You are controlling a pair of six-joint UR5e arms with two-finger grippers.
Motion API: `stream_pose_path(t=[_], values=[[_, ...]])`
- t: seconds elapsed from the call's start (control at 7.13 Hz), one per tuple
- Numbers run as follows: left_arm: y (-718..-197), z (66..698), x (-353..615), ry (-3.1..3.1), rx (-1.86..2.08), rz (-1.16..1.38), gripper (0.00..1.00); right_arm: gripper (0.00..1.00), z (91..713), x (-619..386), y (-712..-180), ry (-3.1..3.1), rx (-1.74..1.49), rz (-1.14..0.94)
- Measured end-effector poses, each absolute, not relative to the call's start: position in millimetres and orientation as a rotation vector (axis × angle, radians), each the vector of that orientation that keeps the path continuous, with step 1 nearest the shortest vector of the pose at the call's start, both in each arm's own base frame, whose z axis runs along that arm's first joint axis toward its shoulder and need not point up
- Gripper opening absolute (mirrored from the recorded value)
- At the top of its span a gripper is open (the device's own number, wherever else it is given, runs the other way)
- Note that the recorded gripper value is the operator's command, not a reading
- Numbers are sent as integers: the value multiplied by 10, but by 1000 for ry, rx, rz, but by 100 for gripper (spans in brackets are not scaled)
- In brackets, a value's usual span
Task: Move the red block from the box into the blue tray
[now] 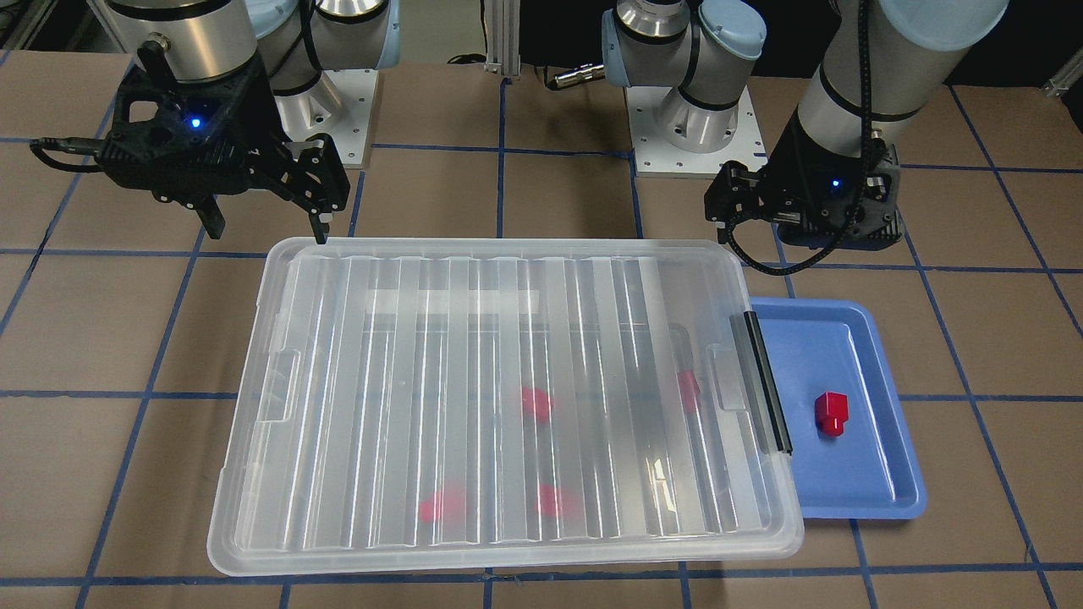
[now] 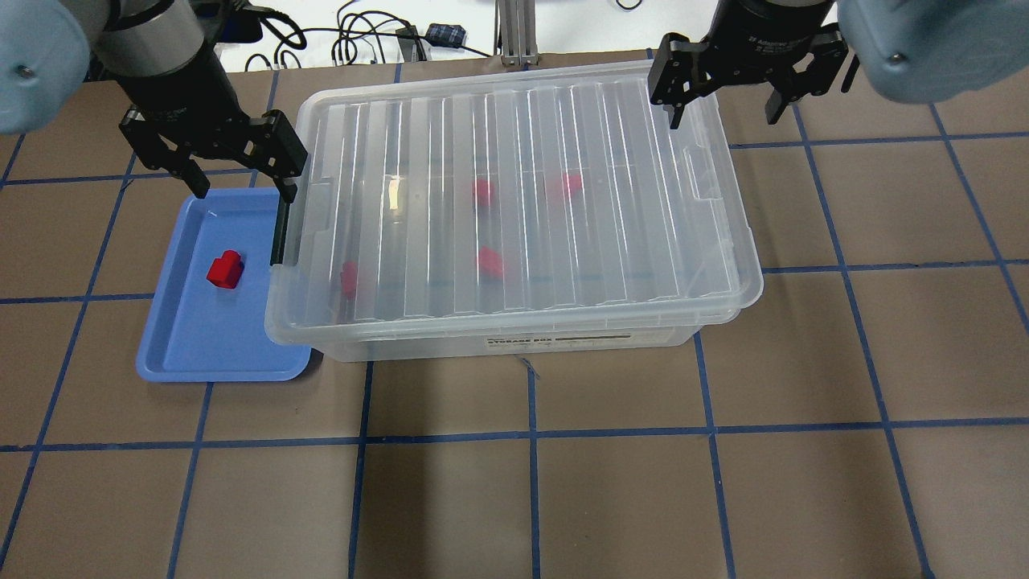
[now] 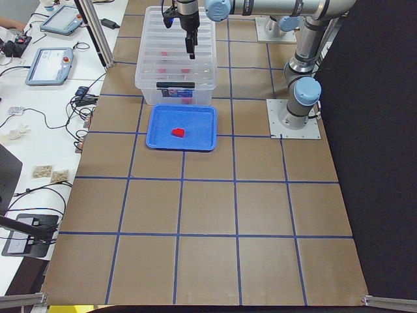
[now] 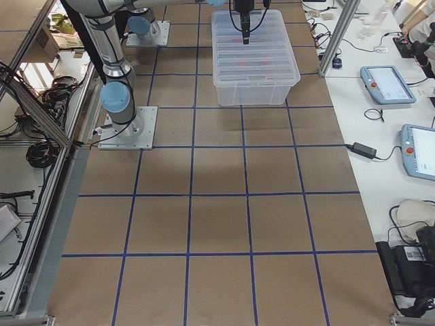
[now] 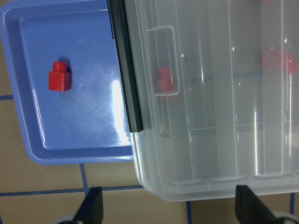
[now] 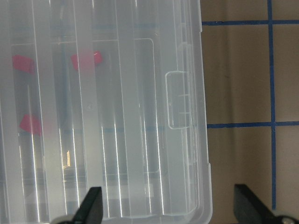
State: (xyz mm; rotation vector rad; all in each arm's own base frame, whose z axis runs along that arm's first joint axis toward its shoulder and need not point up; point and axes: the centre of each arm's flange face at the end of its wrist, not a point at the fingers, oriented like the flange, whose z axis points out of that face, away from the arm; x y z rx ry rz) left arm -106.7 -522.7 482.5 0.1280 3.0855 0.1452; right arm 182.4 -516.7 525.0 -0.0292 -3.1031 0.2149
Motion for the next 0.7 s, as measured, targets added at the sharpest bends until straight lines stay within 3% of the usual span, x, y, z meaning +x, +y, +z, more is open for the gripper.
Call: stream_pose_path(t=[0.7], values=[[-5218,4821,-1064,3086,127,144,100,100,5237,1830,-5165,-3099,-27,218]])
